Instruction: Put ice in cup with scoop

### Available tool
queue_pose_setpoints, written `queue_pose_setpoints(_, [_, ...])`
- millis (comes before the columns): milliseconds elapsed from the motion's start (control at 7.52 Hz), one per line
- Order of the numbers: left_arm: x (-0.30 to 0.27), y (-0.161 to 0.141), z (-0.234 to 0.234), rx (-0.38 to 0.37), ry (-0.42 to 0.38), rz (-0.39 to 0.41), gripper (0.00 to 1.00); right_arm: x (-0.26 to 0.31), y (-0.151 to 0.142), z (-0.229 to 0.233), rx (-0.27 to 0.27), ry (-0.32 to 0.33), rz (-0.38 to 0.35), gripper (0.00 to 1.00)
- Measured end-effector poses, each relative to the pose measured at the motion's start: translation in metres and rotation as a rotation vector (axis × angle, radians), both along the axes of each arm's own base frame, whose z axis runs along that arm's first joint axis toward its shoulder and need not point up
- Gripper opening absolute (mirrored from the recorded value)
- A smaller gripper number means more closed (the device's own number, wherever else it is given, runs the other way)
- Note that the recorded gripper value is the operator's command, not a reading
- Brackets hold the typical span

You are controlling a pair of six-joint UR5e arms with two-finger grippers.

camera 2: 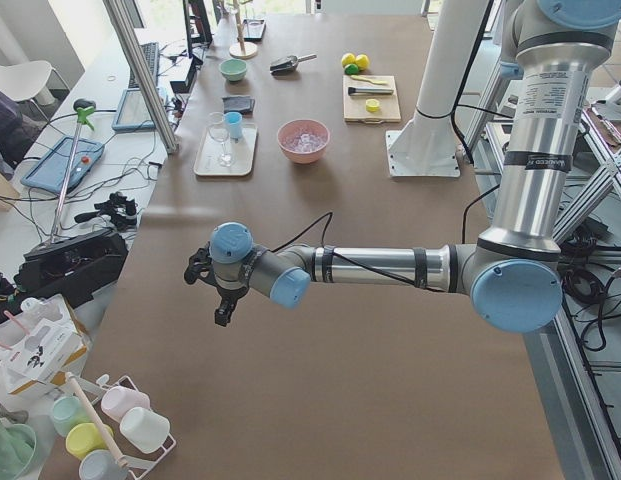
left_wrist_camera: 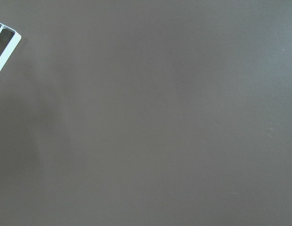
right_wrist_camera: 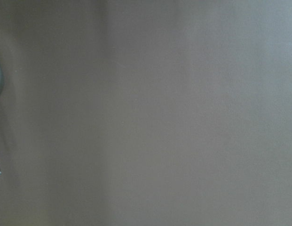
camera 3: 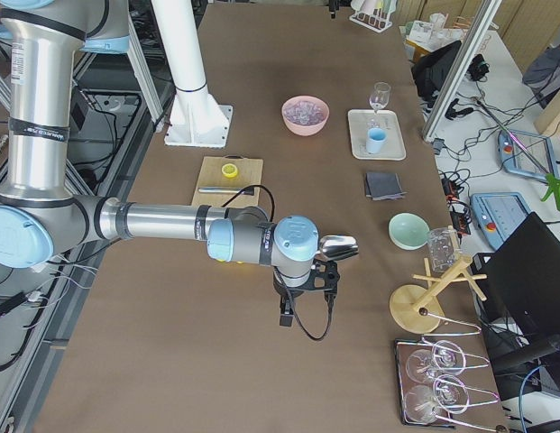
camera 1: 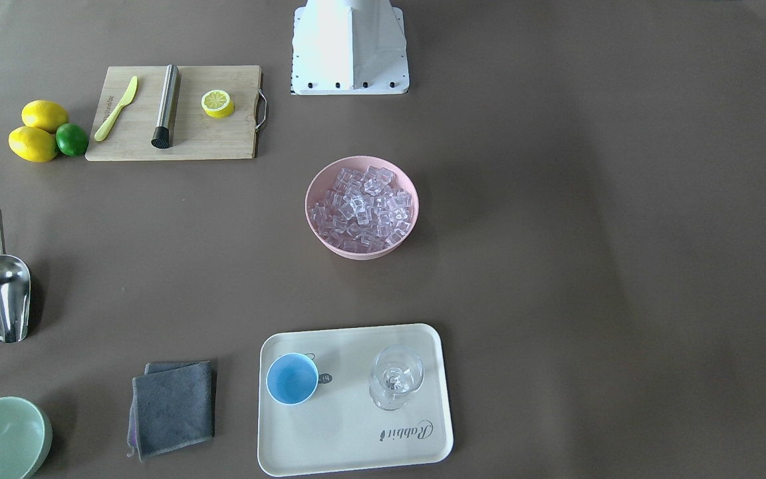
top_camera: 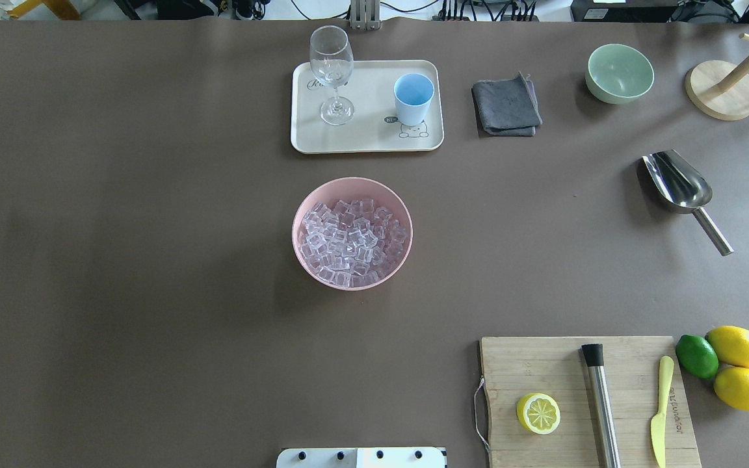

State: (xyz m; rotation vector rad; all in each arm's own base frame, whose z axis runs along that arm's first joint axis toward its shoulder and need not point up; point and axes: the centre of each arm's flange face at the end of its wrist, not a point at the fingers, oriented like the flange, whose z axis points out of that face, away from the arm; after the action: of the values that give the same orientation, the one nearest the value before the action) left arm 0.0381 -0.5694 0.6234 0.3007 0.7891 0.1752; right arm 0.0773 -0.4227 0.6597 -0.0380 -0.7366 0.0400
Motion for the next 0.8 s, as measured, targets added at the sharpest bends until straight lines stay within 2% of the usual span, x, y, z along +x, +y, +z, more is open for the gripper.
queue_pose_setpoints(797, [-0.006,0.004,0.013,-0.018,-0.01,-0.006,0.99,0.0,0.005,0.003,0.001,0.0,-0.006,1.0])
